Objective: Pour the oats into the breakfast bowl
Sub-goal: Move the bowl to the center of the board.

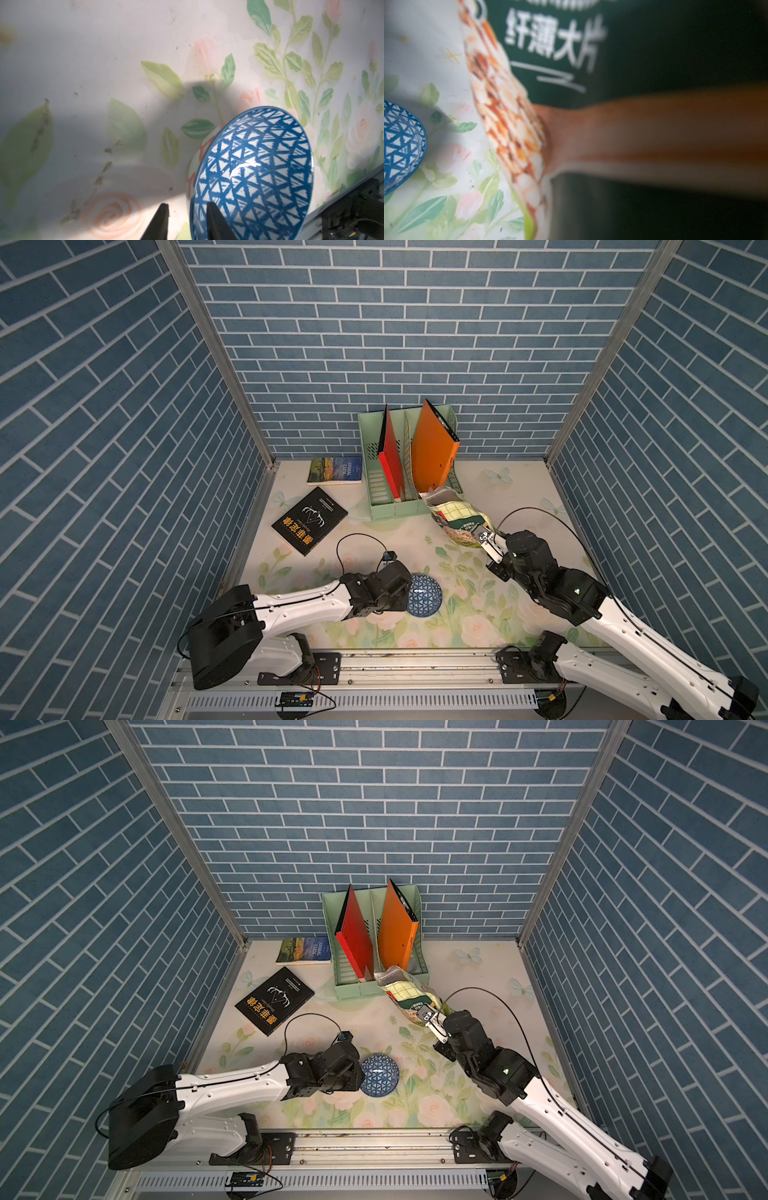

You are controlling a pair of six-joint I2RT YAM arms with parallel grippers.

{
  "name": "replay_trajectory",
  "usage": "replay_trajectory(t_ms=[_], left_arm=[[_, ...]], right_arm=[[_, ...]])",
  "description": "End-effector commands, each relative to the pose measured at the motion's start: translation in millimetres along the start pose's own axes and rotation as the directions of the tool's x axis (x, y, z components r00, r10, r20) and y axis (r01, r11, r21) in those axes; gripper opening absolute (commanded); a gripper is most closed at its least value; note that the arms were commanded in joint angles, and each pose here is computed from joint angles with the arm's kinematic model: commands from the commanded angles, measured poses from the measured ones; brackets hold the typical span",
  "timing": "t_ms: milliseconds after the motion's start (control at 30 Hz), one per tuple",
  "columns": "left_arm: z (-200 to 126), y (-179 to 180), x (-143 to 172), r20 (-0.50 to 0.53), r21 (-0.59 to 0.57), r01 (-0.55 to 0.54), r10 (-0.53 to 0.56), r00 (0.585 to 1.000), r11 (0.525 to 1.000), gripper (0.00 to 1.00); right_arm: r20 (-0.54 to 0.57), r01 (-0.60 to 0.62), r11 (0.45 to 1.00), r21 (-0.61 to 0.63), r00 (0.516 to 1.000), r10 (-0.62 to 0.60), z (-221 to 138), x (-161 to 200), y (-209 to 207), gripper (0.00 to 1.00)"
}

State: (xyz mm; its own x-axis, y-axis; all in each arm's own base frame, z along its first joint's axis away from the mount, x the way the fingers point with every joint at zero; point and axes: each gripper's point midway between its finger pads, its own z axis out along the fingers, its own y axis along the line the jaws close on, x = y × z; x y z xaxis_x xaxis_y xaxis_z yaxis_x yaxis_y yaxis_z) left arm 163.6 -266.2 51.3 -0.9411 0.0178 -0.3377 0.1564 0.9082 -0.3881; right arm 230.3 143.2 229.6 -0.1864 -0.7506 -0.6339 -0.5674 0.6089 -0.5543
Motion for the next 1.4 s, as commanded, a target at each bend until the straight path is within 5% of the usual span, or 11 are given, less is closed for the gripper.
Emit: replay_trajectory(t_ms=[0,300,733,1100,1367], left_arm=[[0.0,-11.6,-6.2,0.005,0.007,-0.011,0.011,1.0,1.0,0.19],[-10.0,-25.3,-35.8,0.06,-0.05,-0.059,0.062,0.996,0.997,0.0],[-8.4,3.8,-109.9,0.156,-0.146,0.039,-0.016,0.988,0.989,0.0],[4.2,2.3,-126.9,0.158,-0.127,0.082,-0.061,0.986,0.989,0.0],[13.6,6.8,-131.9,0.169,-0.134,0.105,-0.082,0.982,0.985,0.09]], right_arm=[[0.124,-0.1,0.988,0.12,0.989,0.084,-25.3,-31.1,-38.4,0.0],[0.153,-0.011,0.989,0.15,0.988,-0.012,-42.5,-26.6,-44.4,0.0],[0.052,0.203,0.964,0.174,0.975,-0.215,-42.8,-3.9,-41.6,0.0],[-0.031,0.327,0.935,0.14,0.945,-0.326,-23.4,10.1,-28.4,0.0],[-0.041,0.371,0.923,0.097,0.929,-0.369,-11.9,15.4,-14.3,0.0]])
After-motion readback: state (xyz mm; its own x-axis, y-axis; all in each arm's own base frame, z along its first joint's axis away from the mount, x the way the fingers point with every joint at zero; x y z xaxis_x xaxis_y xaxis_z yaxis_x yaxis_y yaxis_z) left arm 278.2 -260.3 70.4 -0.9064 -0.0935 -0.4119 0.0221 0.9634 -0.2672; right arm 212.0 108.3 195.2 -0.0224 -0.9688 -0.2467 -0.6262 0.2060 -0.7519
